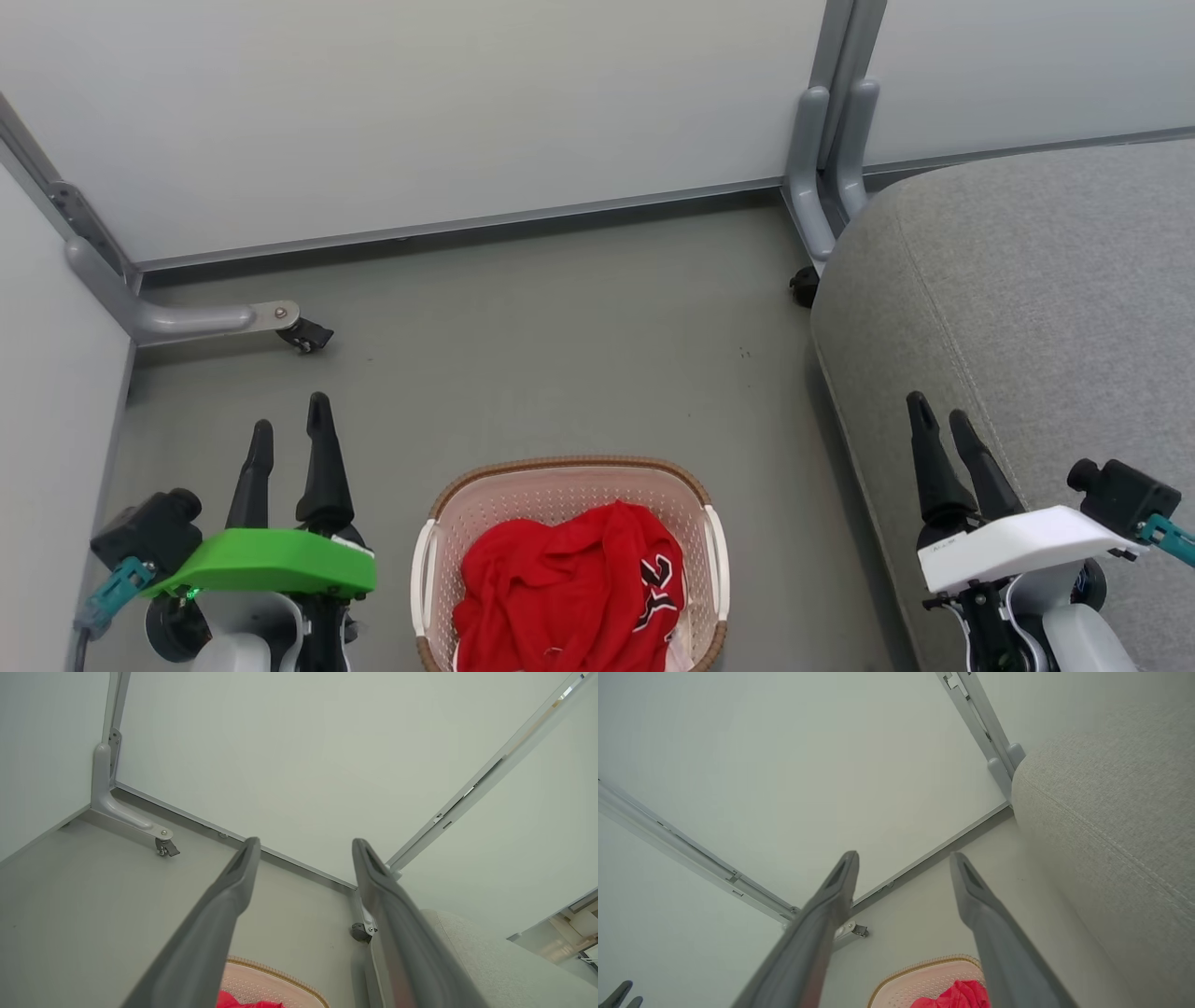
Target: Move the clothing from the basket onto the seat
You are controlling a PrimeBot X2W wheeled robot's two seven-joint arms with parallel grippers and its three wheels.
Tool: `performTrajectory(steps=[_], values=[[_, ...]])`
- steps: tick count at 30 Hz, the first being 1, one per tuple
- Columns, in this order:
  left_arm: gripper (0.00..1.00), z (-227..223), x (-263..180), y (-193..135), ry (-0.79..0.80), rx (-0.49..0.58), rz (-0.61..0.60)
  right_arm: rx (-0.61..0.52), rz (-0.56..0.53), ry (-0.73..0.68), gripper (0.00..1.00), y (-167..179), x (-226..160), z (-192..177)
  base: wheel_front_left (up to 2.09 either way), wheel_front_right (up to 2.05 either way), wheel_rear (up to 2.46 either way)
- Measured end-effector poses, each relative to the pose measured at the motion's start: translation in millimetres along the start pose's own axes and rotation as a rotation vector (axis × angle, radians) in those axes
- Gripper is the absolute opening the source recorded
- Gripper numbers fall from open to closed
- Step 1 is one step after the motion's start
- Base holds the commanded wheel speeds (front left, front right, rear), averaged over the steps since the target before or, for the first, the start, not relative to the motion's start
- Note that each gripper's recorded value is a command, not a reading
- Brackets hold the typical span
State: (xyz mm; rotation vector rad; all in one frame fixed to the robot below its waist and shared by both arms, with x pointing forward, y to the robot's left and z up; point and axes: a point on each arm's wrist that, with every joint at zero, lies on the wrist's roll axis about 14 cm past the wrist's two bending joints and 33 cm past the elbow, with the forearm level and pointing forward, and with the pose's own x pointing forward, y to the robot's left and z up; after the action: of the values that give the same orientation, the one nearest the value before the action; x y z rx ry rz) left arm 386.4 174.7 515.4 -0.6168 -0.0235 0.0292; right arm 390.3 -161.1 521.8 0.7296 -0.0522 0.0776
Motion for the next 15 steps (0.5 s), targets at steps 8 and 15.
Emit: performTrajectory(steps=[8, 15], values=[[1.00, -1, 0, -5, -0.009, 0.120, -0.016, -0.106, 0.030, 0.006, 1.00, 7, 2, -3, 0.00, 0.00, 0.00], [1.00, -3, 0, -8, -0.017, 0.205, -0.028, -0.191, 0.052, 0.006, 1.00, 12, 3, -6, 0.00, 0.00, 0.00]])
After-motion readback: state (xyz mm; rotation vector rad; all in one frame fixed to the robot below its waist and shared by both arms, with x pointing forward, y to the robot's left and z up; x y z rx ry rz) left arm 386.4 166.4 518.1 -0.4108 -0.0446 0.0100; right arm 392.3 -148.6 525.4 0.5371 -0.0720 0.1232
